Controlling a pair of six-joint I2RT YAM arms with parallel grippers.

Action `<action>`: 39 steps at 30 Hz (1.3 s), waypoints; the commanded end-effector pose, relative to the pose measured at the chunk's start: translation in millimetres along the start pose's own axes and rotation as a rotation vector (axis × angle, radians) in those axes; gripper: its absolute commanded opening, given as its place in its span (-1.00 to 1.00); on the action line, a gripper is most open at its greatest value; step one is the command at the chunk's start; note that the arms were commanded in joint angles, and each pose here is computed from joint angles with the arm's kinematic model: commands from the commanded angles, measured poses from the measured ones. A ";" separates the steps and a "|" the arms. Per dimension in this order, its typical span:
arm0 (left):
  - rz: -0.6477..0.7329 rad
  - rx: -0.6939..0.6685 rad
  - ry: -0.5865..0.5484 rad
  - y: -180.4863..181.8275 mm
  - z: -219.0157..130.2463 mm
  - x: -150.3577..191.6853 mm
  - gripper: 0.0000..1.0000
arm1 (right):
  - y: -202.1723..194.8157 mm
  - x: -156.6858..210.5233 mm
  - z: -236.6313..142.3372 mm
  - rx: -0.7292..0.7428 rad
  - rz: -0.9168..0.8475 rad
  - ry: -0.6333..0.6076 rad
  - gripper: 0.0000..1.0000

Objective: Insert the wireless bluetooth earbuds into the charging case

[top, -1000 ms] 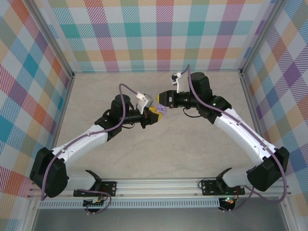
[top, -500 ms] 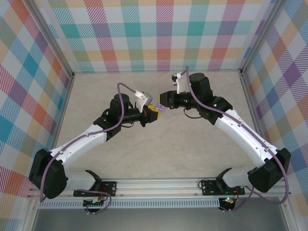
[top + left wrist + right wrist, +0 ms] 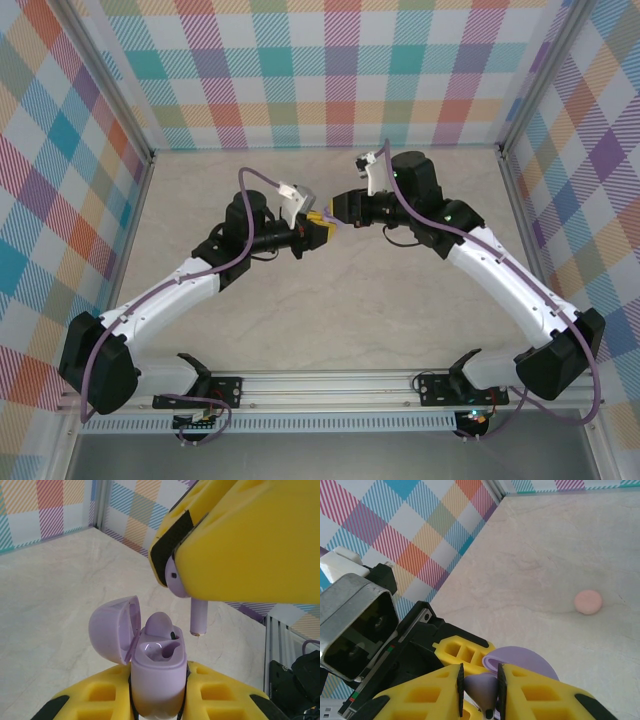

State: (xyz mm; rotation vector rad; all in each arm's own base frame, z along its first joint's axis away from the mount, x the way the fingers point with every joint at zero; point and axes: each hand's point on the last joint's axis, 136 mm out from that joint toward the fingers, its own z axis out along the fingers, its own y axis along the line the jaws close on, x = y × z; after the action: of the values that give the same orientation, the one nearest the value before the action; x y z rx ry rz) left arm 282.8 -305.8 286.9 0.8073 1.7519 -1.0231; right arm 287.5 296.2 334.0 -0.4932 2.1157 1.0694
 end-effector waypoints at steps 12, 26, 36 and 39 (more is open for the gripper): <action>0.022 0.088 -0.049 -24.8 -8.9 -24.0 -1.00 | 8.4 -5.9 -3.7 -0.012 -0.049 -0.011 -0.49; 0.013 0.097 -0.062 -27.9 -10.8 -29.8 -1.00 | 6.6 -3.3 -0.6 -0.002 -0.054 -0.003 -0.50; -0.012 0.087 -0.071 -26.1 -9.4 -35.6 -1.00 | 7.2 0.4 0.1 -0.008 -0.051 0.004 -0.50; -0.019 0.072 -0.076 -23.2 -9.2 -37.5 -1.00 | 7.1 2.6 1.2 -0.011 -0.051 0.012 -0.50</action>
State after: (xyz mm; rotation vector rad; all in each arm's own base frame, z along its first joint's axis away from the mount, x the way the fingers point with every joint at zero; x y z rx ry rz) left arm 275.2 -309.8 302.9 0.7988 1.7373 -1.1071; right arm 283.7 298.2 330.8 -0.5261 2.1195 1.0523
